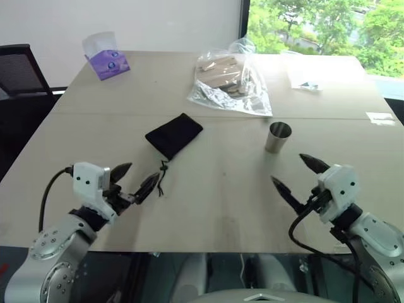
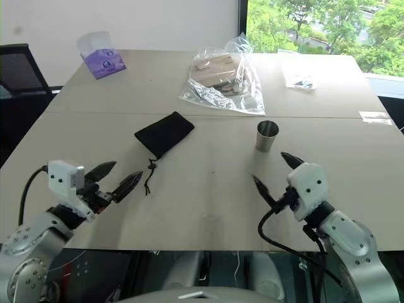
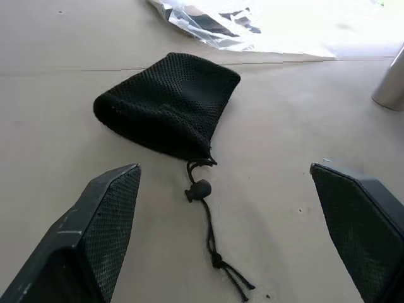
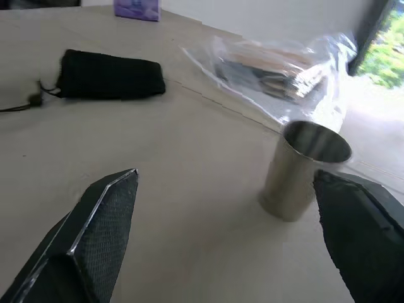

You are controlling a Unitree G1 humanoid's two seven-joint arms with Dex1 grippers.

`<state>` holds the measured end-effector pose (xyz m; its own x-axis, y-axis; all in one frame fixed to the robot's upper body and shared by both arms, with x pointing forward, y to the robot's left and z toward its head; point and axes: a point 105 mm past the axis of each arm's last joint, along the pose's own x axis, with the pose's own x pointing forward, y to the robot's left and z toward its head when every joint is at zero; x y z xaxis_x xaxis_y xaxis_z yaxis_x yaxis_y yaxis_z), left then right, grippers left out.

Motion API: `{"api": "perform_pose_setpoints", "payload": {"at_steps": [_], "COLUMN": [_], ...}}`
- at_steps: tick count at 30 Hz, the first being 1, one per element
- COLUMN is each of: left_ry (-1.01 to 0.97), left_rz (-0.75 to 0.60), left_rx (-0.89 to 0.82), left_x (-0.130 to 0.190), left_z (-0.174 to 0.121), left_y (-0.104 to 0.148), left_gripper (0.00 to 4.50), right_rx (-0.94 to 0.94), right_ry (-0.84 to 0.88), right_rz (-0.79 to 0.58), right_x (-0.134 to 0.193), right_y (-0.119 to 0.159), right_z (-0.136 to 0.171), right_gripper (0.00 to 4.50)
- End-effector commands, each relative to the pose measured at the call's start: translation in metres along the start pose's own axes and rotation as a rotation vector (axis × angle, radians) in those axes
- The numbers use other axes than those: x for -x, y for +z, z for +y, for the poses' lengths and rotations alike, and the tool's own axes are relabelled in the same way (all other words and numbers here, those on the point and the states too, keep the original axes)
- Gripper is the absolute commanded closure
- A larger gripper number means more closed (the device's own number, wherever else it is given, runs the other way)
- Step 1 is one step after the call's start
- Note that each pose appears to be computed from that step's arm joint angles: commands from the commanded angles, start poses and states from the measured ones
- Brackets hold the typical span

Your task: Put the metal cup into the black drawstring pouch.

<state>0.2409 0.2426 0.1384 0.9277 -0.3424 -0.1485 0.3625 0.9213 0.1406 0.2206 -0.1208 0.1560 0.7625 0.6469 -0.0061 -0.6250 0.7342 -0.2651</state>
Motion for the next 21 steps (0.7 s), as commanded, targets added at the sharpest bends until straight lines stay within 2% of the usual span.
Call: {"api": "perform_pose_setpoints", "payload": {"at_steps": [1,4,7,11,16,21], "left_ry": [0.045,0.028,0.013,-0.041,-0.085,-0.126], "left_rz": [0.058,0.050,0.129,0.134,0.106,0.067], "left_rx": [-0.282,-0.536,-0.857,-1.218,-1.362,-1.421], "left_x": [-0.002,-0.009,-0.023,-0.053,-0.087,-0.108], "left_z": [0.025,0.041,0.053,0.053,0.050,0.043], "left_y": [0.004,0.017,0.016,0.025,0.030,0.035], "left_gripper": [0.05,0.05,0.05,0.05,0.05,0.05], "right_rx": [-0.005,-0.009,-0.010,-0.009,0.005,0.004], "right_ry": [0.165,0.231,0.220,0.193,0.144,0.098], "right_rz": [-0.069,-0.080,-0.099,-0.110,-0.109,-0.103], "right_x": [0.002,0.005,0.003,0.000,-0.001,0.000], "right_y": [0.013,0.014,0.014,0.015,0.016,0.017], "right_z": [0.017,0.026,0.027,0.028,0.025,0.022], "right_gripper": [0.00,0.00,0.00,0.00,0.00,0.00]}}
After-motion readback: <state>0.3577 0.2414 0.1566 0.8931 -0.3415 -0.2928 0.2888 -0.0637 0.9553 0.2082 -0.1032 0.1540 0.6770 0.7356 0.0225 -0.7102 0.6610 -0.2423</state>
